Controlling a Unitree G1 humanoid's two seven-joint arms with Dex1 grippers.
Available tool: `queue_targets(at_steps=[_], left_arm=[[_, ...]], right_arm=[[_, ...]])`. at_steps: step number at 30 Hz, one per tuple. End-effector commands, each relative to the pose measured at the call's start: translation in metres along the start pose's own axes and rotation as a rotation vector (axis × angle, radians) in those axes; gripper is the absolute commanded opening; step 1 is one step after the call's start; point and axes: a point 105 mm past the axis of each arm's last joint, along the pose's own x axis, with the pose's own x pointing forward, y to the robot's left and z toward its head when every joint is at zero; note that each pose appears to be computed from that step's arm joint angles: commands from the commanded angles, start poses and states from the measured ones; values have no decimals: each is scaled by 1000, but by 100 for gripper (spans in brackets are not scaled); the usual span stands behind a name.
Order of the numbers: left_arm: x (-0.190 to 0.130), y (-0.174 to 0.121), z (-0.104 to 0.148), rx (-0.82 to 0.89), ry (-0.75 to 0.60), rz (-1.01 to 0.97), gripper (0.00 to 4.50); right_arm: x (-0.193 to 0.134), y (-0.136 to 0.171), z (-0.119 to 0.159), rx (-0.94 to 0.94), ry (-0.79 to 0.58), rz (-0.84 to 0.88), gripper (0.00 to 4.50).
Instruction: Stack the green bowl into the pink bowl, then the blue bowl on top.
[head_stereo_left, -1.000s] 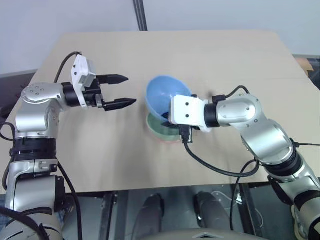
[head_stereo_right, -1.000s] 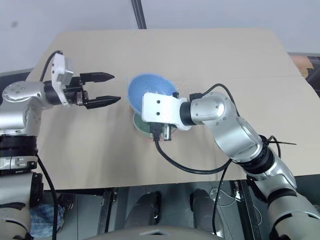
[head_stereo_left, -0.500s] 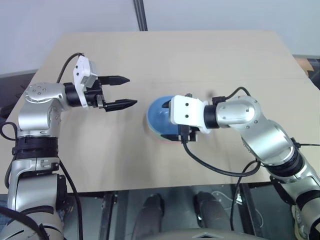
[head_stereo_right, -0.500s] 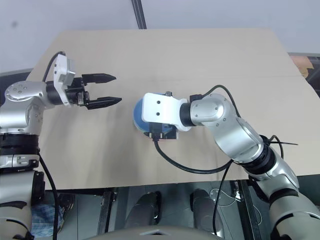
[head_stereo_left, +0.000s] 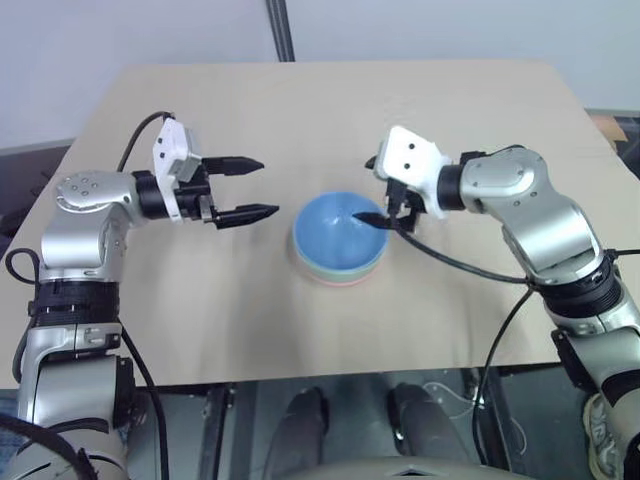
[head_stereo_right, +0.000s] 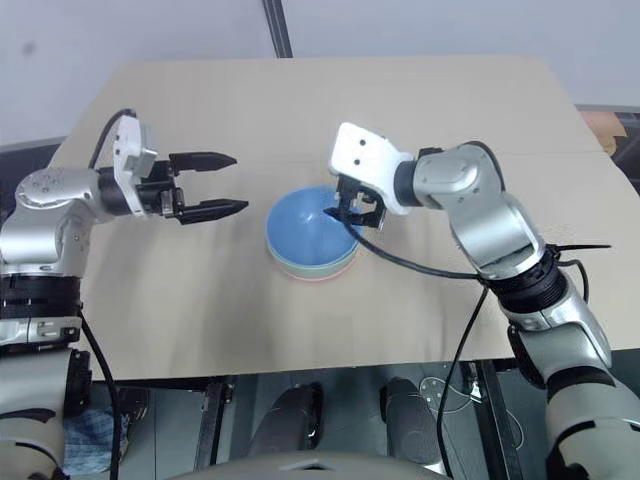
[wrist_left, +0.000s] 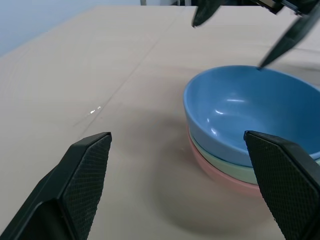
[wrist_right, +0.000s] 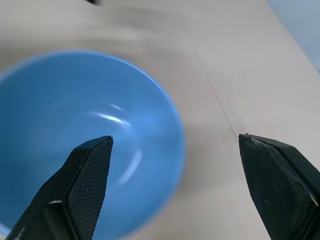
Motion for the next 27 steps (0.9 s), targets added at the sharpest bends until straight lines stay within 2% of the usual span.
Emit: queue_targets(at_steps=[1,9,13,19,27], left_arm=[[-6,-4,14,44,-22,38,450],[-21,-23,16,19,-27,115,450],[-32,-37,9,-8,-11,146,450],[-45,-54,-8,-53,29,198,450],[-48,-64,-8,-61,32,228,450]], right_arm=[[-19,-22,8,51,-70,-71,421],[-52,-17,-7,206,-194,-61,421],[-74,-16,-26,246,-265,-77,421],[-102,-6,-69,256,-228,-29,421],[-124,6,-104,250,-183,42,421]])
